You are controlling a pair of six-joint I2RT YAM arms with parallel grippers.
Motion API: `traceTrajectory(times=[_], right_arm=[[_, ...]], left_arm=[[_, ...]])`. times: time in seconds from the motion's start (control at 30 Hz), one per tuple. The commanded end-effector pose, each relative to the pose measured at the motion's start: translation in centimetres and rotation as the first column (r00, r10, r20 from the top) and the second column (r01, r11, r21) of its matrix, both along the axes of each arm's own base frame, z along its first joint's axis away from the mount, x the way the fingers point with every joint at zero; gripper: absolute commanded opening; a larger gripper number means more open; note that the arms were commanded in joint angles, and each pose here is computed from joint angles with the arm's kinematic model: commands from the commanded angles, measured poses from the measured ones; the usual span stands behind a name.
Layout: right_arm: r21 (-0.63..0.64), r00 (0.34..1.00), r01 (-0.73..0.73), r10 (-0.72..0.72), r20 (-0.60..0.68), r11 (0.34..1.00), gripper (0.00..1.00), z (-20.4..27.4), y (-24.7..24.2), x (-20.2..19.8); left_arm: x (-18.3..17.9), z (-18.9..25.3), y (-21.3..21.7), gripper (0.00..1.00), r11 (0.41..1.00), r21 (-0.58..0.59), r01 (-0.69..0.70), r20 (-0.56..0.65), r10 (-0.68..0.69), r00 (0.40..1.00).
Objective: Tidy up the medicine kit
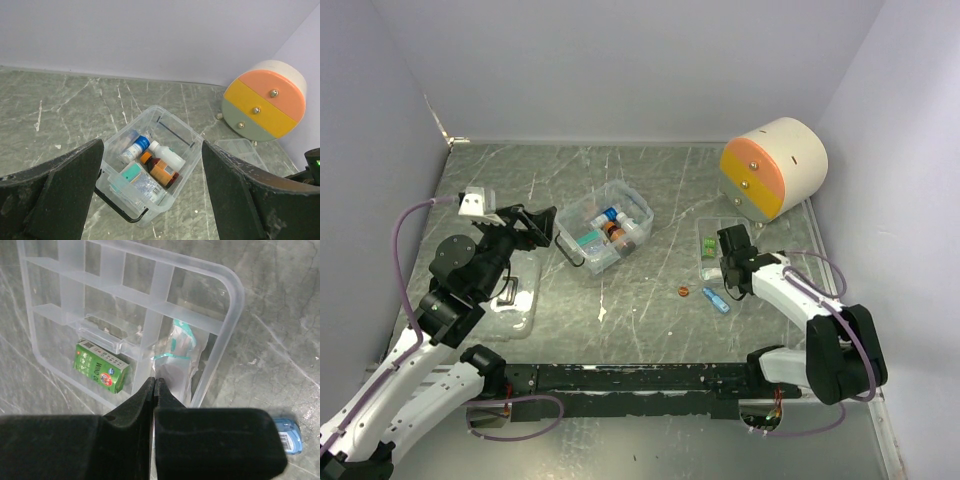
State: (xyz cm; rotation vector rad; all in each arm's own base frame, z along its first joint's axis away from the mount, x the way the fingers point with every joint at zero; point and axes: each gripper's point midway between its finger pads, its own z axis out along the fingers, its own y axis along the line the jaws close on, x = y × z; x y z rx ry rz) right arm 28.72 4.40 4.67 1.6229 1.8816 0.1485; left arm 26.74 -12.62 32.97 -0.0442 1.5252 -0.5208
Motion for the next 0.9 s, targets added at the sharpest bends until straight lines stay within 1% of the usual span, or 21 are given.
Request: traceTrajectory(times=[0.0,0.1,0.43,0.6,0.87], right_arm=[[-0.002,0.997,0.076,-0.076,-0.014,0.997,0.0,-0.8,-0.9,-0.4],[-0.035,0.995,0.097,-0.098,-0.027,0.995,0.0,-0.8,-1.6,-0.6],[-0.082,0.991,0.129,-0.13,-0.012,0.988,0.0,-0.2,-2.6,-0.3],[-0.082,0.992,0.125,-0.124,0.01,0.989,0.0,-0.2,-2.5,0.2],[-0.089,0.993,0.111,-0.113,-0.018,0.99,0.0,-0.7,-2.5,-0.1]], left_arm=[[0.0,1.0,0.0,0.91,1.0,-0.017,0.006,0.023,-0.005,1.0],[-0.1,1.1,0.0,0.91,1.0,-0.019,0.004,0.027,-0.003,1.0],[0.0,1.0,-0.1,0.91,1.0,-0.018,0.006,0.024,-0.005,1.0],[0.0,0.9,-0.1,0.91,1.0,-0.017,0.007,0.022,-0.007,1.0],[0.0,1.0,0.0,0.91,1.0,-0.018,0.005,0.025,-0.005,1.0]])
